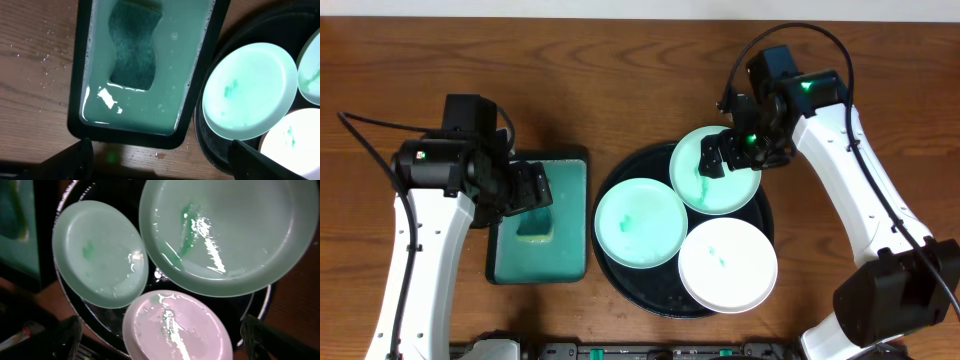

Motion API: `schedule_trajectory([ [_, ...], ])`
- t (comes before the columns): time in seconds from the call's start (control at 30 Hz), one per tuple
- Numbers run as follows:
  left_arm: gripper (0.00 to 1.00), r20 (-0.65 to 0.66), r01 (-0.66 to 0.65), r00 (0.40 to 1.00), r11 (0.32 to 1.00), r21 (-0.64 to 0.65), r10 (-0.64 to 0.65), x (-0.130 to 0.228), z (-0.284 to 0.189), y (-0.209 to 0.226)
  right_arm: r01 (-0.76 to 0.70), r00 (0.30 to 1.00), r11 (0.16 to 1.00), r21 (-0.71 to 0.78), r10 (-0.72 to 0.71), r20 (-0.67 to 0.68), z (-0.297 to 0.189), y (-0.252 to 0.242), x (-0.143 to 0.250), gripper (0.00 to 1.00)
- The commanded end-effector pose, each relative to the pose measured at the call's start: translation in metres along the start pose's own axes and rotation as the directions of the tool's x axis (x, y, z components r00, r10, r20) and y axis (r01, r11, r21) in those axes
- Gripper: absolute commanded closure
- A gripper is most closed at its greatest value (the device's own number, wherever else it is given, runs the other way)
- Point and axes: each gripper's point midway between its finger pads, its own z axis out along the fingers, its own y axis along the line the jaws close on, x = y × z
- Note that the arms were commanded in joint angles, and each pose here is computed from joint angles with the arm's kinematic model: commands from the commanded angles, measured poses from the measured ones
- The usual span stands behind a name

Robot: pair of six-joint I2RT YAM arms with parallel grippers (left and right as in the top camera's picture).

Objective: Clean dirty plates on tray and stack at the side

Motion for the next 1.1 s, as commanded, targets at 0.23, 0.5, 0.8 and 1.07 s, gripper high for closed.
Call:
schedule_trajectory([
  [0.23,0.14,0.006,0.007,1.000,1.000,0.012,-0.007,-0.002,-0.004,-0.003,-0.123,0.992,0.988,-0.092,0.122,-0.015,0.038,0.027,-0.009,0.17],
  [0.5,0.13,-0.001,0.008,1.000,1.000,0.010,-0.008,0.000,-0.004,-0.003,-0.064,0.994,0.995,-0.081,0.056,-0.094,0.104,0.050,0.023,0.11],
  [0.8,0.14,-0.001,0.008,1.000,1.000,0.010,-0.008,0.000,-0.004,-0.003,-0.159,0.979,0.985,0.073,0.167,-0.113,0.127,0.039,0.046,0.29],
  [1.07,0.14,-0.001,0.008,1.000,1.000,0.010,-0.008,0.000,-0.004,-0.003,-0.204,0.968,0.975,0.087,0.214,-0.128,0.150,0.026,0.065,0.33],
])
